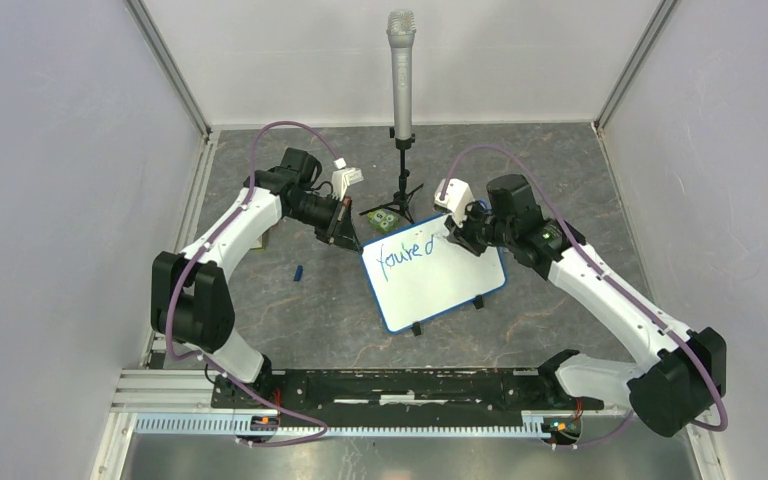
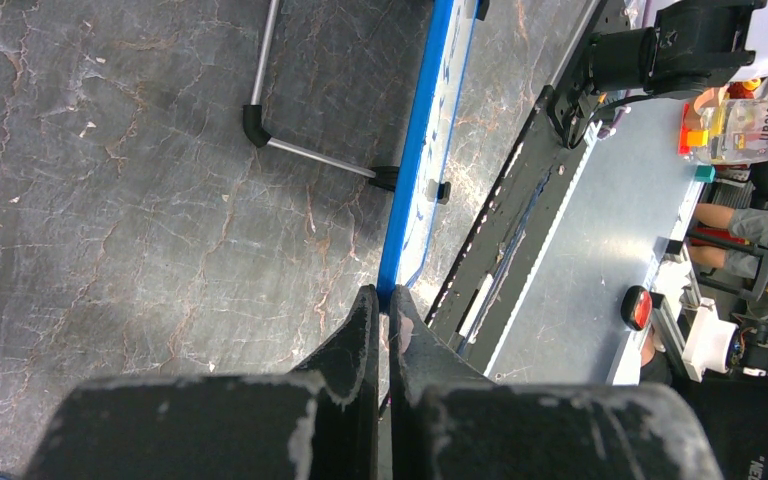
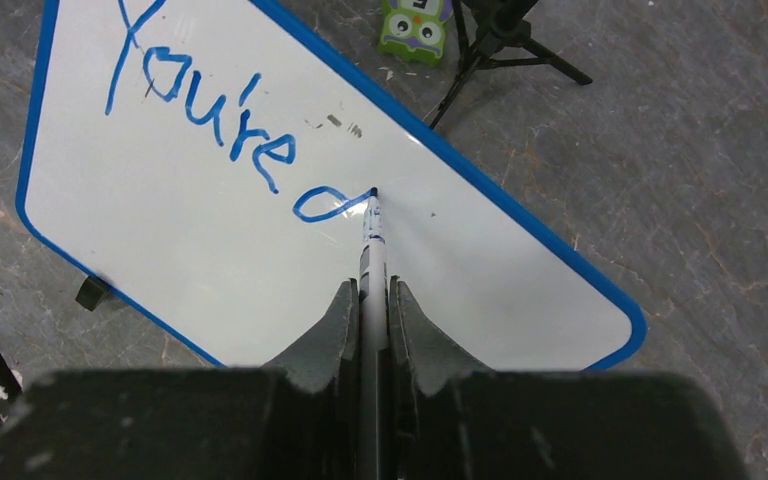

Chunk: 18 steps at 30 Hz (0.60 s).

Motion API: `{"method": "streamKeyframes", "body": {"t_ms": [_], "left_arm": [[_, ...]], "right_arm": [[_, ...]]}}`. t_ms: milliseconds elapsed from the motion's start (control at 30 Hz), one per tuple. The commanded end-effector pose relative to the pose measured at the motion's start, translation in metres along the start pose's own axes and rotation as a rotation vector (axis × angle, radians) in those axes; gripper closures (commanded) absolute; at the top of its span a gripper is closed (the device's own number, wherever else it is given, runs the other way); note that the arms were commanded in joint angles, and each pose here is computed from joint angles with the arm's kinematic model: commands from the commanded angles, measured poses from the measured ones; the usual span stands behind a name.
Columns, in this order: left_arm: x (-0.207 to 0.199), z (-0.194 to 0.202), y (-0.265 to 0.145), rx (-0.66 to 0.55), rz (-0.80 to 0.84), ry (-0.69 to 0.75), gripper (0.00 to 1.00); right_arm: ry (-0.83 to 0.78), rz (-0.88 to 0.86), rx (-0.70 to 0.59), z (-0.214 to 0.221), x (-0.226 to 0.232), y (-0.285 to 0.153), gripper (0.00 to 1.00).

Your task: Write a sentence on the whiteboard

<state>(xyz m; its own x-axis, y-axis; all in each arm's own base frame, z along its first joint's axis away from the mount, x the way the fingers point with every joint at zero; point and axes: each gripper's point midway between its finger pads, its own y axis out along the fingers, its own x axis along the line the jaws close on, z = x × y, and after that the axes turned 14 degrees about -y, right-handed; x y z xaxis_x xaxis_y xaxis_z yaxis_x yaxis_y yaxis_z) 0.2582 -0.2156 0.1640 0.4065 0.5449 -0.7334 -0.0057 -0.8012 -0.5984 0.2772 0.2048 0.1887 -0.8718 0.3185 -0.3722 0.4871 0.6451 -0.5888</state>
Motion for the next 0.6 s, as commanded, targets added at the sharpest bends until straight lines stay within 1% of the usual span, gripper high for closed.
{"method": "streamKeyframes", "body": {"t_ms": [0,167,567], "left_arm": [[-0.004,-0.002,-0.003,-0.009,0.014,0.063,0.98],[-0.004,-0.001,-0.004,-0.009,0.012,0.065,0.98],[-0.005,-0.001,-0.003,-0.008,0.014,0.063,0.98]], "right_arm": [[-0.020,0.103,-0.041,-0.023,-0.035,-0.004,1.00],[-0.017,0.100,-0.046,-0.026,-0.037,-0.003,1.00],[0.018,0.004,-0.030,-0.005,-0.004,-0.002,1.00]]}}
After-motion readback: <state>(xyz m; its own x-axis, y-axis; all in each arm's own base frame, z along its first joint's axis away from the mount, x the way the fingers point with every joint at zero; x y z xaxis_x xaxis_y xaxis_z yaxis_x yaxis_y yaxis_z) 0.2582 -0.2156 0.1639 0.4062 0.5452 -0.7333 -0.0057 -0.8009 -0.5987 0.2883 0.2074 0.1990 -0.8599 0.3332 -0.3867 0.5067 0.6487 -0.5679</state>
